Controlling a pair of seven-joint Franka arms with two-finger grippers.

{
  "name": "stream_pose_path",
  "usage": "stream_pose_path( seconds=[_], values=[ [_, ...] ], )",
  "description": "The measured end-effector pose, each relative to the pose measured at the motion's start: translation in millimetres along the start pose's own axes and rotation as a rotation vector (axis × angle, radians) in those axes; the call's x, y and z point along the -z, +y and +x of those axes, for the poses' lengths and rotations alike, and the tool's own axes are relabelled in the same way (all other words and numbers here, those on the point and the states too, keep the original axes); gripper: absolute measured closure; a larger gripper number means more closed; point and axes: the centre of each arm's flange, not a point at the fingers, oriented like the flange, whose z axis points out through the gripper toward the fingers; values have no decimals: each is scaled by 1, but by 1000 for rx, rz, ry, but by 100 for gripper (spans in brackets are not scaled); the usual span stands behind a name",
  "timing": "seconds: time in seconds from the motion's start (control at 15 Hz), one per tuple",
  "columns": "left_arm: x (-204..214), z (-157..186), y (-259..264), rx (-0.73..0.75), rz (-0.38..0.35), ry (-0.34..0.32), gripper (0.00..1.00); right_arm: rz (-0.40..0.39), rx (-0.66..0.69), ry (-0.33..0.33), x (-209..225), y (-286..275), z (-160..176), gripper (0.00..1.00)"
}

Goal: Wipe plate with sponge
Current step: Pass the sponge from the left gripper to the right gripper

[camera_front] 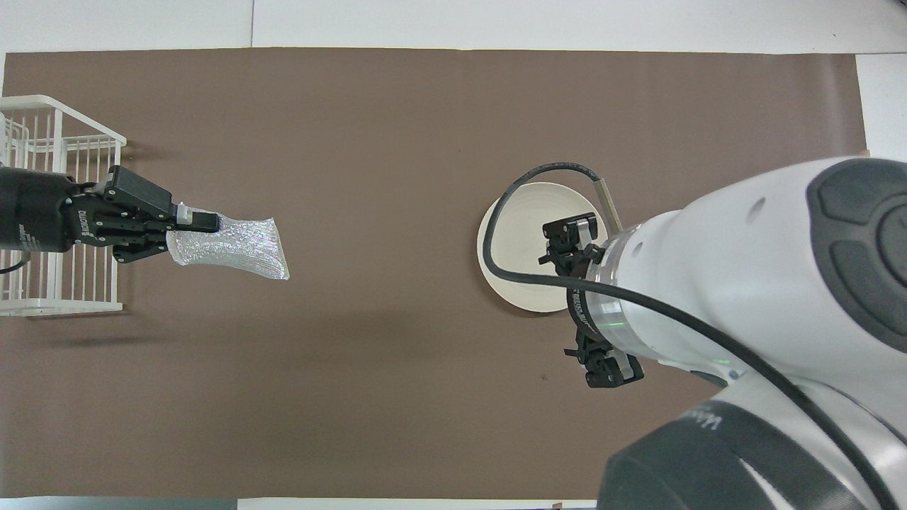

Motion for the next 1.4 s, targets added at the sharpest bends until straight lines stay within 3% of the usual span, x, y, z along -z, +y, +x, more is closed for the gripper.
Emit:
stream_pose_path(
  seconds=[0.33, 0.47, 0.86, 1.13, 1.4],
  values=[
    [-73, -56, -24, -244, -132, -69, 93, 4, 7, 0, -5, 1, -3, 0],
    [-95, -77, -36, -315, -201, -61, 93, 31, 3, -9, -4, 3, -16, 0],
    [-177, -129, -30, -361, -263, -37, 93, 40, -86, -36, -22, 39, -110, 0],
    [-175, -130, -34, -350, -284, -53, 93, -22, -81, -34, -32, 58, -127, 0],
    [-161, -125, -39, -337, -310, -61, 93, -15, -88, -50, -34, 61, -125, 0]
  ],
)
